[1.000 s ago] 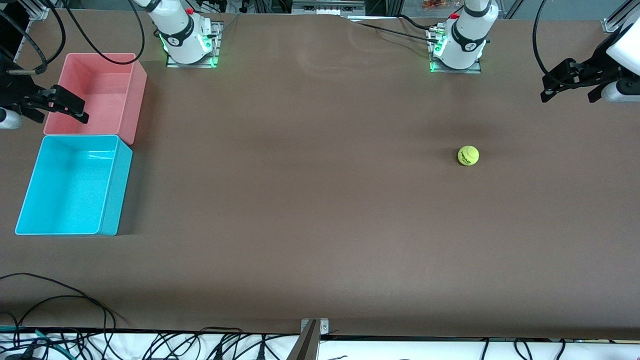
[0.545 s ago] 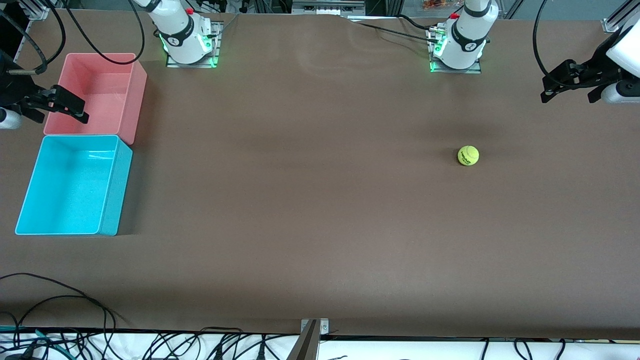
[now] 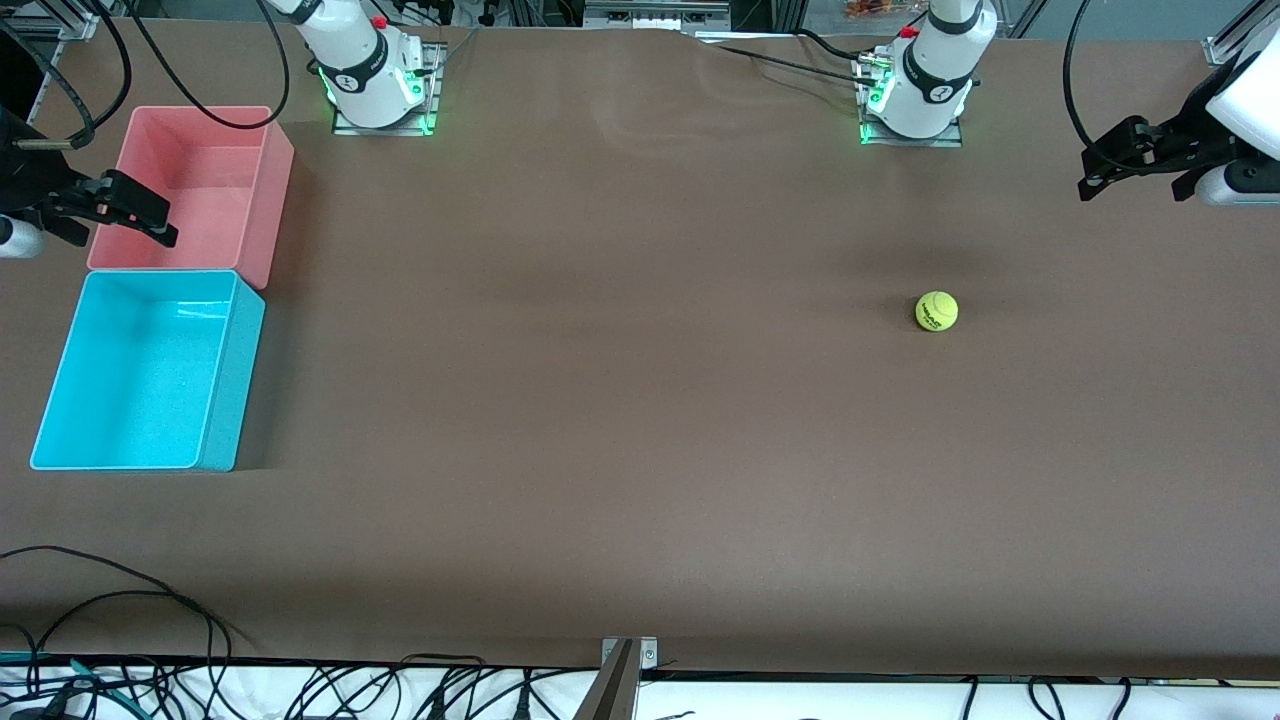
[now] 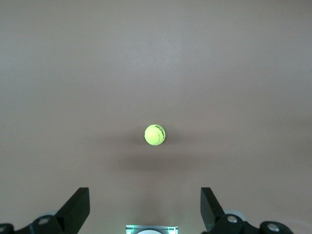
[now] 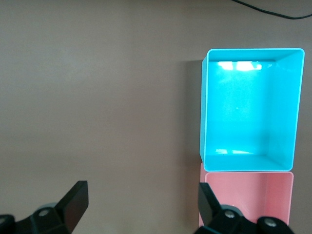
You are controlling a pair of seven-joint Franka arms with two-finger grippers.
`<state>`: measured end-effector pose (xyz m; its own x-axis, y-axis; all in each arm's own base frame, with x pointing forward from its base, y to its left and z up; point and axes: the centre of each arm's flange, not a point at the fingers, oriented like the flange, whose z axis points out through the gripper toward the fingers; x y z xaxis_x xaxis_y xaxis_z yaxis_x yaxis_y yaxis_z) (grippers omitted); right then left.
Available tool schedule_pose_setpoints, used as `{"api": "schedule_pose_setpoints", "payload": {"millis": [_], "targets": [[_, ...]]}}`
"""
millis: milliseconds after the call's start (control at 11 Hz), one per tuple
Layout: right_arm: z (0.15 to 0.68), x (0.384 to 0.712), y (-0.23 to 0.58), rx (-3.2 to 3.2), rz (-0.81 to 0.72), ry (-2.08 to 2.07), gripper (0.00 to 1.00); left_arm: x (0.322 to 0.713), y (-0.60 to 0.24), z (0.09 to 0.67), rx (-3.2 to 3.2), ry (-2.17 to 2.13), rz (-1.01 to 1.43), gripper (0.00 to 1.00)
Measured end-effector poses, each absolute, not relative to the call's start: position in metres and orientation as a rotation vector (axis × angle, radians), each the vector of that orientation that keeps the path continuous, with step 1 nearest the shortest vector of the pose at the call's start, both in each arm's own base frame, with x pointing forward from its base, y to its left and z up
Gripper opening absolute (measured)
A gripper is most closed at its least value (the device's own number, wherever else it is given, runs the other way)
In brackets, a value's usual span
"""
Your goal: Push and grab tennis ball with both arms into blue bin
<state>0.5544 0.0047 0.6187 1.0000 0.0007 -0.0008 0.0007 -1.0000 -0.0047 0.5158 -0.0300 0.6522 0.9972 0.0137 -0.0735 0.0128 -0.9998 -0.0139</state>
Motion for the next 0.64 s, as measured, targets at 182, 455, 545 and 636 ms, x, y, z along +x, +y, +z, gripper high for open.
{"api": "schedule_pose_setpoints", "payload": {"millis": [182, 455, 545, 636], "targets": [[0.6187, 0.5544, 0.0047, -3.137, 0.001, -0.001, 1.00, 0.5151, -0.0304, 0.6517, -3.125, -0.019, 0.124, 1.00], [0.6187, 0.5544, 0.0047, -3.137, 0.001, -0.001, 1.00, 0.5150, -0.0322, 0.6517, -3.126, -0.014, 0.125, 1.00], [0.6187, 0.5544, 0.0047, -3.137, 0.001, -0.001, 1.00, 0.5149, -0.0328, 0.6517, -3.126, -0.013, 0.125, 1.00], [0.6187, 0.5544, 0.0047, -3.137, 0.001, -0.001, 1.00, 0.5149, -0.0330, 0.6517, -3.126, -0.012, 0.125, 1.00]]}}
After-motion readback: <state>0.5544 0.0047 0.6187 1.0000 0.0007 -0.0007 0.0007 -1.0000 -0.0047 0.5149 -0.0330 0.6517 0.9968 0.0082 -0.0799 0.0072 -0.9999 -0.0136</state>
